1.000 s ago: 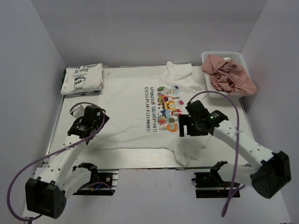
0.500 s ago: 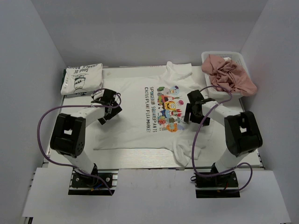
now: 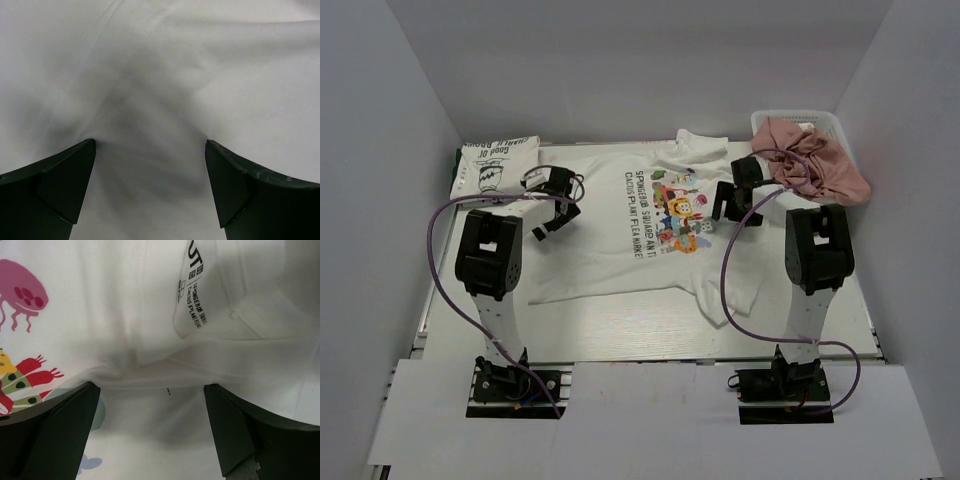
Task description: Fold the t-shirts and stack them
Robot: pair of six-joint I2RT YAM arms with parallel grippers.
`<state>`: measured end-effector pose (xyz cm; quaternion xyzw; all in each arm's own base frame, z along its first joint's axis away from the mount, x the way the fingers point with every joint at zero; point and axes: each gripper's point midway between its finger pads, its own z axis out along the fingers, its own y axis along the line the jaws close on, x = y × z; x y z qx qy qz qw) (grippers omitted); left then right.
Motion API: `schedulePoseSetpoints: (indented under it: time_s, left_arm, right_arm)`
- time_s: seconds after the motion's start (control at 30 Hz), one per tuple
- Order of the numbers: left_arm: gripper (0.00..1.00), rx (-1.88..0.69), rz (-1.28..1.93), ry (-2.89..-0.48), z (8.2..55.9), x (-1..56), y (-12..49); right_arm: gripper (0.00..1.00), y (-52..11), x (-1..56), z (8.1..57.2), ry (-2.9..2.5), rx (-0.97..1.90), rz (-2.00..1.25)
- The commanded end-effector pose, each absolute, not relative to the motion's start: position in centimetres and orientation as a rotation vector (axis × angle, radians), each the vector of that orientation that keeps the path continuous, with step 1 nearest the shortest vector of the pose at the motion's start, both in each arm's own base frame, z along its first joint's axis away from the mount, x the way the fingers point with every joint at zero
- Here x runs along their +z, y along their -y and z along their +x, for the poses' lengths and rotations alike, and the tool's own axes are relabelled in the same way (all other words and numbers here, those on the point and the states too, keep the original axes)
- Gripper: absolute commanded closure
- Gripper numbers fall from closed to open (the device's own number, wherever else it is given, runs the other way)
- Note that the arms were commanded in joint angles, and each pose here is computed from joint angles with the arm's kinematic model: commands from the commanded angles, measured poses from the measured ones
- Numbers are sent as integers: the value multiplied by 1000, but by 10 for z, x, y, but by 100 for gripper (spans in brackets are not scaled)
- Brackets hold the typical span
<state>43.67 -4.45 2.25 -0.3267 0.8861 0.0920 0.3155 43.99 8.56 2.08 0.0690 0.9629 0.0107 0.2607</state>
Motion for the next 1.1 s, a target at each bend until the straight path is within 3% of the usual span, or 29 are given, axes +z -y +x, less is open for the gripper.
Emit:
schedulePoseSetpoints:
  time_s: [0.0, 0.2, 0.3, 0.4, 0.5, 0.57, 0.7, 0.9, 1.07]
  left_arm:
    - [0, 252, -851, -2348, 450, 22, 34]
    - [0, 71, -688, -2294, 464, 73, 52]
    - [0, -67, -605, -2277, 452, 106, 75]
    - [0, -372, -442, -2265, 430, 127, 116]
    - [0, -764, -115, -2256, 390, 142, 193]
    - [0, -886, 63, -2274, 352, 146, 240]
    - [0, -1008, 320, -2325, 278, 136, 302]
    - [0, -1083, 596, -2389, 200, 119, 369]
    - [1, -887, 788, -2478, 170, 87, 400]
  right_arm:
    - [10, -93, 32, 469, -2526, 92, 31]
    - [10, -117, 104, 456, -2373, 180, -130]
    - [10, -133, 133, 423, -2348, 275, -122]
    - [10, -142, 155, 377, -2347, 382, -53]
    - [10, -117, 116, 306, -2526, 332, 107]
    - [10, -107, 125, 279, -2510, 344, 196]
    - [10, -93, 83, 221, -2611, 344, 297]
    - [10, -97, 57, 197, -2661, 416, 278]
    - [19, -88, 39, 197, -2656, 367, 297]
